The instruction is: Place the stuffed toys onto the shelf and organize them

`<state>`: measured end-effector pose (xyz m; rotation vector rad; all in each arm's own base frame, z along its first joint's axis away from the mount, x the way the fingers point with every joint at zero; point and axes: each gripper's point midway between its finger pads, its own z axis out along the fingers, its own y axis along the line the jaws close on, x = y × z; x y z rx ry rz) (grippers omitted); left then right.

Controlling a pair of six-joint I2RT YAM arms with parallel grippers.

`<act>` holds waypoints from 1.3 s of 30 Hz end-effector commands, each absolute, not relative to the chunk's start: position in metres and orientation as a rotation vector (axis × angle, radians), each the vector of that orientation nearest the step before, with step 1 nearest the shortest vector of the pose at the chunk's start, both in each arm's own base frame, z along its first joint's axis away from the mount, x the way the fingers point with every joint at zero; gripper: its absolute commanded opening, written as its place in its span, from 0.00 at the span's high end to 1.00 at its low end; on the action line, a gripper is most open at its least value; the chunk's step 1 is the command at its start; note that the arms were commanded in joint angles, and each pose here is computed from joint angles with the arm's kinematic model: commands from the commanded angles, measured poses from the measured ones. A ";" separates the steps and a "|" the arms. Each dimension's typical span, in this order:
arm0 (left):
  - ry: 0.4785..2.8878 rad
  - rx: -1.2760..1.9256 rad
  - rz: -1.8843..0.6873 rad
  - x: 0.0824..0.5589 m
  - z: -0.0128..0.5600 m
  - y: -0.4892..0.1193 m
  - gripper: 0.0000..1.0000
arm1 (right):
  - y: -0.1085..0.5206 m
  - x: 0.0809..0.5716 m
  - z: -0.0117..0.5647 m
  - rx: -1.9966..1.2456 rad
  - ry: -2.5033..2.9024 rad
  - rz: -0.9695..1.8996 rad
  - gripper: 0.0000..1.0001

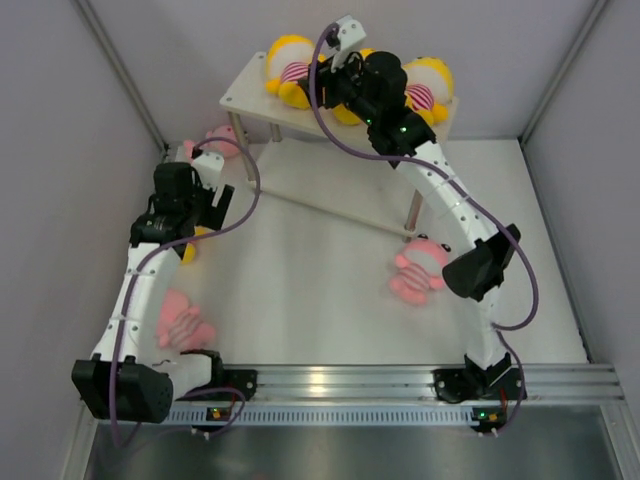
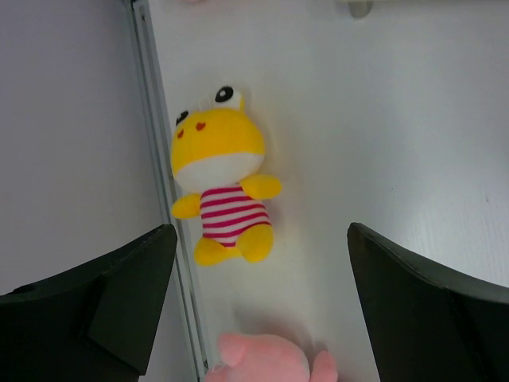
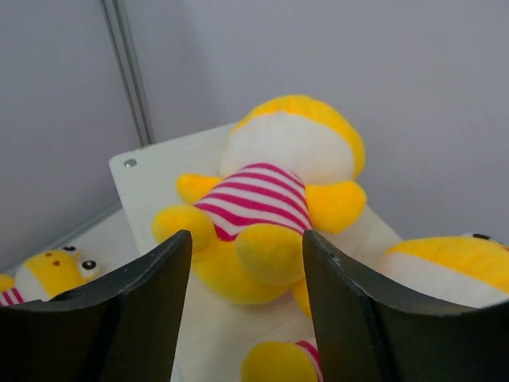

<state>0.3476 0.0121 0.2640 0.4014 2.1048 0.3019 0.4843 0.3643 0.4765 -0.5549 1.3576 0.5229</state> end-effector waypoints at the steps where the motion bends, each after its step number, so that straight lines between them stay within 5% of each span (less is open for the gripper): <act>1: 2.146 0.389 0.384 0.341 0.243 0.028 0.06 | 0.357 0.475 0.515 -0.517 1.276 0.542 0.44; 10: 2.195 0.390 0.328 0.335 0.221 0.031 0.06 | 0.355 0.499 0.489 -0.466 1.341 0.520 0.58; 16: 2.195 0.409 0.347 0.335 0.221 0.034 0.06 | 0.363 0.506 0.479 -0.444 1.354 0.551 0.44; 20: 2.196 0.420 0.337 0.336 0.220 0.032 0.06 | 0.369 0.505 0.471 -0.470 1.368 0.567 0.46; 24: 2.206 0.429 0.323 0.337 0.216 0.030 0.07 | 0.368 0.507 0.467 -0.469 1.380 0.564 0.68; 31: 2.221 0.450 0.309 0.335 0.208 0.028 0.07 | 0.360 0.495 0.491 -0.430 1.329 0.555 0.89; 39: 2.241 0.441 0.306 0.333 0.201 0.034 0.07 | 0.340 0.475 0.517 -0.293 1.277 0.478 1.00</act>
